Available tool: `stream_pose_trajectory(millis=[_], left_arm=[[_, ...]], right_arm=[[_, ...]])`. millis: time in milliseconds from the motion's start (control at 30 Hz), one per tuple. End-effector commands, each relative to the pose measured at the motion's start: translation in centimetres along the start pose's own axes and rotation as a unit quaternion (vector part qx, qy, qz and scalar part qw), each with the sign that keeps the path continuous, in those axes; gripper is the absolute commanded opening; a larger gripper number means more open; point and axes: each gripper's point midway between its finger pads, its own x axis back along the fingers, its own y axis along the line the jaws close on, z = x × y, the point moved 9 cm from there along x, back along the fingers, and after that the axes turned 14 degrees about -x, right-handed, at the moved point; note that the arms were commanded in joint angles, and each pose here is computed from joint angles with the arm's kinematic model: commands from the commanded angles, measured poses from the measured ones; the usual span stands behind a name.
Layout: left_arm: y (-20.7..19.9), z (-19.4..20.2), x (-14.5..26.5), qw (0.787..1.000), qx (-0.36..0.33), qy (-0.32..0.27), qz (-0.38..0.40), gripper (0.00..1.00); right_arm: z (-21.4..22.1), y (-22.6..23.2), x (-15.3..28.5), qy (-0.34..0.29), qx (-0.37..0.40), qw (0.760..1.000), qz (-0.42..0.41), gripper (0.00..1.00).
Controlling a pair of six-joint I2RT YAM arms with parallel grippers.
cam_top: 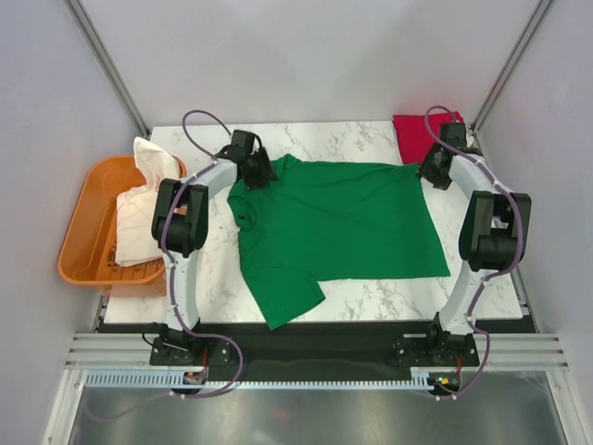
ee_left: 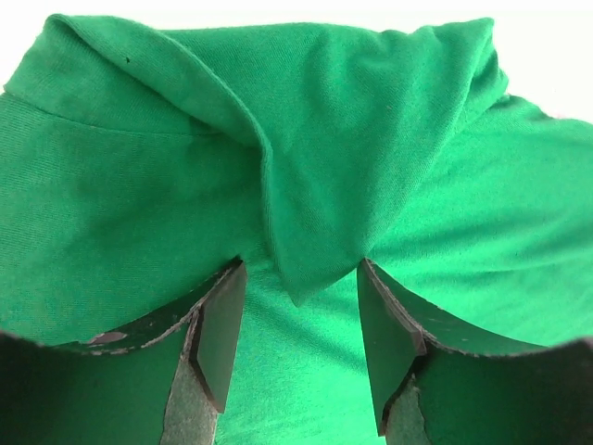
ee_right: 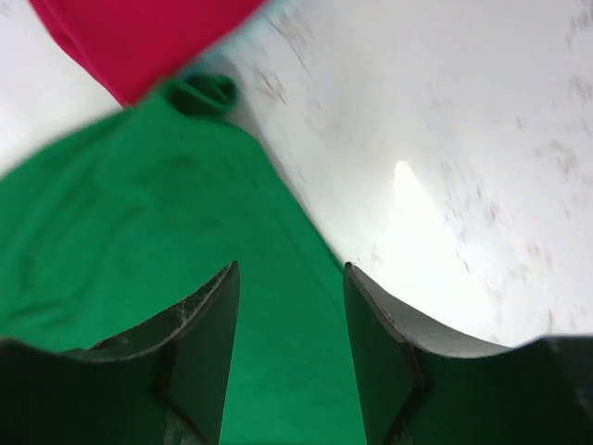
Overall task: Fold and stack the t-shirts
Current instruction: Flatten the tshirt out
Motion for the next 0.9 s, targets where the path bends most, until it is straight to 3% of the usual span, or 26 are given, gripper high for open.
stream_pose_trajectory(millis=[0,233,467,633,867], left_arm=[[3.1,2.4,0.0,0.996,0.004,0.048,-0.081,0.6],[1.4,0.7,2.1,0.999,-0.022,0.029,-0.027,0.61],[-1.9,-3.2,11.2,0.997,-0.042,-0.057,0.025,0.64],[-4.2,1.4,14.3,0.997,-0.069,-0.018,0.03,0.64],[-4.8,12.4,15.0,0.991,-0.059,0.109,0.057,0.58]], right_arm=[[1.0,-1.6,2.5,0.002,-0.036,0.998,0.042,0.57],[6.1,-5.0,5.3,0.043,-0.055,0.994,0.079,0.51],[8.4,-7.4,7.9,0.062,-0.084,0.987,0.12,0.48],[9.8,-8.3,8.0,0.07,-0.1,0.985,0.125,0.46],[11.5,-10.0,7.4,0.088,-0.1,0.976,0.171,0.45]])
